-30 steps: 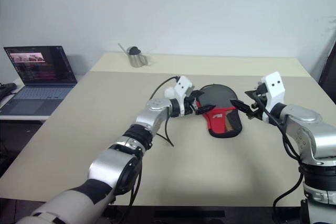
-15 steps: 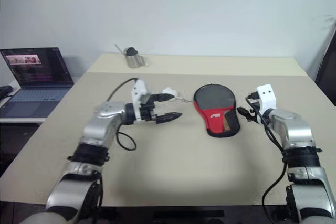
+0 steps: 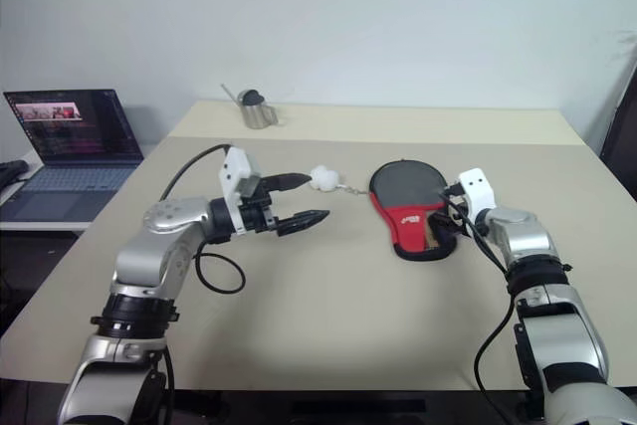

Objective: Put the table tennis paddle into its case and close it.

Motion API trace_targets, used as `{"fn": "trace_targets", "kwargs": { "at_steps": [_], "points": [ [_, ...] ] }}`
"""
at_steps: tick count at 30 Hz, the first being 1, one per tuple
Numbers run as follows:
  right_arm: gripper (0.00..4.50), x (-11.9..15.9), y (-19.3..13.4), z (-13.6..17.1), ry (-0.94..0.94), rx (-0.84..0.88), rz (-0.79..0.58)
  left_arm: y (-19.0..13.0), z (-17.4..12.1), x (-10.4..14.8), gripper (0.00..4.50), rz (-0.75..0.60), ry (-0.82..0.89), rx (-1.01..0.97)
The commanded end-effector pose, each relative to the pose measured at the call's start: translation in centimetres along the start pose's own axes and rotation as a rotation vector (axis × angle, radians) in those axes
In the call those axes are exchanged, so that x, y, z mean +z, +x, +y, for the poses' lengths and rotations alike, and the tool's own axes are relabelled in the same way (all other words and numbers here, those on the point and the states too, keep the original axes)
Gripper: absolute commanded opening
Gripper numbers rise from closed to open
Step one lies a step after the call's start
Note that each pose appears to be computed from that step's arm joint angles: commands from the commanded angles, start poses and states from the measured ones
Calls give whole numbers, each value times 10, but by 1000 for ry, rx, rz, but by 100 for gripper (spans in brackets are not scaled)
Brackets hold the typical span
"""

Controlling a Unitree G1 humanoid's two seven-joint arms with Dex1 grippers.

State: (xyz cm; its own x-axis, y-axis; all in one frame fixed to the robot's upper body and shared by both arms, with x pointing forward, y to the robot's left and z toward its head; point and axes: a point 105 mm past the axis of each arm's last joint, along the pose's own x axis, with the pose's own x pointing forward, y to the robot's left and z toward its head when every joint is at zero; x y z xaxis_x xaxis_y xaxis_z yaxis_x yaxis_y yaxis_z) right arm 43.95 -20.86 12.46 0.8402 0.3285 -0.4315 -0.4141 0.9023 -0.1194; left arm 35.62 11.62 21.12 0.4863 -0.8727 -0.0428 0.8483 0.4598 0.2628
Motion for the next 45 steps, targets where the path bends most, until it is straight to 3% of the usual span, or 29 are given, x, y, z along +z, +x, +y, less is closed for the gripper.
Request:
{"fn": "trace_targets", "kwargs": {
  "at_steps": [1, 14, 18, 27, 38, 45],
  "points": [
    [364, 8, 2, 0, -17, 20, -8, 0, -1, 18, 450, -43, 48, -5],
    [364, -10, 20, 32, 14, 153, 75, -8, -2, 17, 450, -20, 52, -2],
    [283, -14, 23, 37, 10, 160, 94, -10, -3, 15, 450, -10, 51, 0],
    [11, -18, 27, 39, 19, 143, 111, -13, -4, 12, 450, 4, 51, 1],
    [5, -9, 30, 64, 74, 256, 92, -48, -17, -21, 450, 156, 2, -75],
    [5, 9, 22, 104, 83, 405, 45, -67, -31, -20, 450, 179, -58, -152]
  ]
}}
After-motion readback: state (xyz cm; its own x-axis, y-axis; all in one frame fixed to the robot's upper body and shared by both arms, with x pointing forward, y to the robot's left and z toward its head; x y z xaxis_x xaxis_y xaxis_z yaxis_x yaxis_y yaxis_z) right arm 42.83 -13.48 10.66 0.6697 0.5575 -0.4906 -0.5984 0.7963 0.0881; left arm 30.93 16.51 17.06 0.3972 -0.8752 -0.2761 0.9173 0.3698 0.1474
